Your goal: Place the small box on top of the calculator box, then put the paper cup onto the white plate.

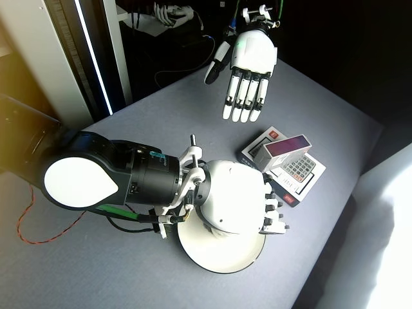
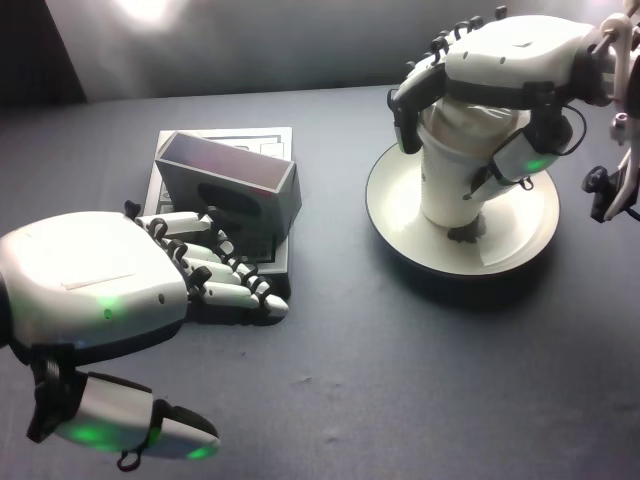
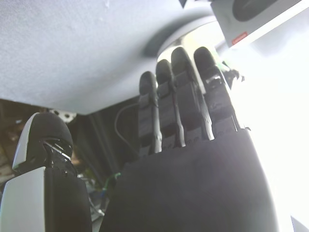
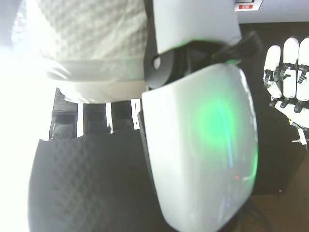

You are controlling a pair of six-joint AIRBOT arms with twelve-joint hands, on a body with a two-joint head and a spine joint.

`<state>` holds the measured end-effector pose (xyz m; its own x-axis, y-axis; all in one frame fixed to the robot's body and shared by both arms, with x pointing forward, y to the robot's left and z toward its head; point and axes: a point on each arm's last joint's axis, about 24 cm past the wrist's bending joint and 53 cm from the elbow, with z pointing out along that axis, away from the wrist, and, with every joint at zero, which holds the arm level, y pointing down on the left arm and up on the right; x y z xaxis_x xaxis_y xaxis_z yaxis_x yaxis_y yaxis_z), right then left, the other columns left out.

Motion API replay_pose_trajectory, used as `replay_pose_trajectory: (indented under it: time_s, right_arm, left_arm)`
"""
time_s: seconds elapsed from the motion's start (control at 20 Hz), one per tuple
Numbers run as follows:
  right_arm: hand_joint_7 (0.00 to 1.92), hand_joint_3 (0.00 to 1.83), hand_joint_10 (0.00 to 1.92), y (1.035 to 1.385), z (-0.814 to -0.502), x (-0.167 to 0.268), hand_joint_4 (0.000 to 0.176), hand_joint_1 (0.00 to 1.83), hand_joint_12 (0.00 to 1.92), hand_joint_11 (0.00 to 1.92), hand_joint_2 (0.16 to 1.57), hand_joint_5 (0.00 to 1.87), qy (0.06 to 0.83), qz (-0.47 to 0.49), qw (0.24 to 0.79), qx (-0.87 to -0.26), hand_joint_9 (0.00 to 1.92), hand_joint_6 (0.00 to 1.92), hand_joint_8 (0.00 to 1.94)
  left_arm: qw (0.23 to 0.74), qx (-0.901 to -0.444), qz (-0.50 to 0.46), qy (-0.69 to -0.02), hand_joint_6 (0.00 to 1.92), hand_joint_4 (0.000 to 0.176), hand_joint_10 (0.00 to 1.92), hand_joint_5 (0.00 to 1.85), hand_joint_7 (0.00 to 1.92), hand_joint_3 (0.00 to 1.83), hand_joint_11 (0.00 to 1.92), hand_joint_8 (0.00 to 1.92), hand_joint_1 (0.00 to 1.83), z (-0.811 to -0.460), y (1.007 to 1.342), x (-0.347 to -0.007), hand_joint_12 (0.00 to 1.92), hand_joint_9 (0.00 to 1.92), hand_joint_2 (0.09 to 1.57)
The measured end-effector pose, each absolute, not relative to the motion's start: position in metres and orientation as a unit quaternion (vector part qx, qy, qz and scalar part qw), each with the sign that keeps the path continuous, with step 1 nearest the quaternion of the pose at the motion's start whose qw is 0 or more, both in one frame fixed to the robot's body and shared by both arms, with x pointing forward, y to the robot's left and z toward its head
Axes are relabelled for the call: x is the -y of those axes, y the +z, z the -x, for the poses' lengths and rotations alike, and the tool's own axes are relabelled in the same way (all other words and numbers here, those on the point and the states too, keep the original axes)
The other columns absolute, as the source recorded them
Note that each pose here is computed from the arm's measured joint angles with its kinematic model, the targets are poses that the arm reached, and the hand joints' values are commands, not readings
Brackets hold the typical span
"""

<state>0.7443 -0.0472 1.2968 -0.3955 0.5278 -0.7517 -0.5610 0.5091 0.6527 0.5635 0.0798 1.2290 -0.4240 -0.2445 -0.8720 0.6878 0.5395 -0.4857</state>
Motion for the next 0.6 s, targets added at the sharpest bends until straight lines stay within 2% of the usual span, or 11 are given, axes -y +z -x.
replay_pose_trajectory:
  time_s: [0.15, 0.25, 0.3, 0.35, 0.4, 0.45, 0.5, 0.55, 0.6]
  right_arm:
    - [0.71, 0.00, 1.59, 1.3005, -0.7503, 0.0461, 0.000, 1.31, 1.51, 0.16, 1.26, 0.80, 0.491, 0.009, 0.553, -0.673, 0.52, 1.30, 1.45]
    - [0.71, 0.00, 1.59, 1.3001, -0.7513, 0.0468, 0.000, 1.31, 1.52, 0.12, 1.26, 0.81, 0.489, 0.006, 0.553, -0.675, 0.51, 1.26, 1.46]
    - [0.71, 0.00, 1.17, 1.3016, -0.7522, 0.0474, 0.000, 1.18, 1.52, 0.10, 1.25, 0.79, 0.488, 0.004, 0.553, -0.676, 0.49, 1.27, 1.45]
    - [0.71, 0.00, 1.17, 1.3012, -0.7524, 0.0477, 0.000, 1.18, 1.52, 0.10, 1.25, 0.79, 0.488, 0.003, 0.552, -0.676, 0.49, 1.27, 1.45]
    - [0.71, 0.00, 0.99, 1.3001, -0.7530, 0.0482, 0.006, 1.16, 1.51, 0.10, 1.24, 0.78, 0.486, 0.001, 0.551, -0.678, 0.52, 1.26, 1.43]
    - [0.71, 0.00, 0.99, 1.2999, -0.7531, 0.0482, 0.006, 1.16, 1.51, 0.10, 1.24, 0.78, 0.486, 0.001, 0.551, -0.678, 0.52, 1.26, 1.43]
    - [0.77, 0.00, 0.92, 1.2999, -0.7533, 0.0486, 0.000, 1.15, 1.54, 0.03, 1.25, 0.69, 0.486, 0.001, 0.551, -0.678, 0.51, 1.35, 1.39]
    - [0.63, 0.00, 0.79, 1.2999, -0.7532, 0.0484, 0.000, 1.16, 1.45, 0.01, 1.16, 0.58, 0.486, 0.001, 0.551, -0.678, 0.46, 0.80, 0.83]
    - [0.65, 0.00, 0.69, 1.2999, -0.7532, 0.0484, 0.000, 1.15, 1.40, 0.00, 1.13, 0.63, 0.486, 0.001, 0.551, -0.678, 0.45, 0.49, 0.52]
  left_arm:
    - [0.517, -0.708, -0.154, -0.456, 0.00, 0.000, 0.00, 0.35, 0.39, 0.00, 0.00, 0.00, 0.43, -0.5648, 1.2336, -0.0794, 0.72, 0.39, 1.12]
    - [0.516, -0.709, -0.155, -0.454, 0.00, 0.000, 0.00, 0.34, 0.37, 0.00, 0.00, 0.00, 0.41, -0.5649, 1.2323, -0.0792, 0.70, 0.37, 1.12]
    - [0.516, -0.711, -0.154, -0.453, 0.00, 0.000, 0.00, 0.35, 0.38, 0.00, 0.00, 0.00, 0.42, -0.5652, 1.2315, -0.0795, 0.70, 0.37, 1.12]
    - [0.516, -0.711, -0.154, -0.452, 0.00, 0.000, 0.00, 0.35, 0.38, 0.00, 0.00, 0.00, 0.42, -0.5654, 1.2311, -0.0797, 0.70, 0.37, 1.12]
    - [0.516, -0.711, -0.154, -0.452, 0.00, 0.000, 0.00, 0.35, 0.38, 0.00, 0.00, 0.00, 0.42, -0.5654, 1.2311, -0.0797, 0.70, 0.37, 1.12]
    - [0.516, -0.711, -0.154, -0.452, 0.00, 0.000, 0.00, 0.35, 0.38, 0.00, 0.00, 0.00, 0.42, -0.5655, 1.2309, -0.0798, 0.70, 0.37, 1.12]
    - [0.516, -0.711, -0.154, -0.452, 0.00, 0.000, 0.00, 0.35, 0.38, 0.00, 0.00, 0.00, 0.39, -0.5655, 1.2310, -0.0798, 0.69, 0.37, 1.12]
    - [0.516, -0.711, -0.154, -0.452, 0.00, 0.000, 0.00, 0.36, 0.38, 0.00, 0.00, 0.00, 0.42, -0.5655, 1.2310, -0.0798, 0.71, 0.38, 1.11]
    - [0.515, -0.712, -0.154, -0.452, 0.00, 0.000, 0.00, 0.35, 0.38, 0.00, 0.00, 0.00, 0.41, -0.5655, 1.2309, -0.0798, 0.72, 0.38, 1.12]
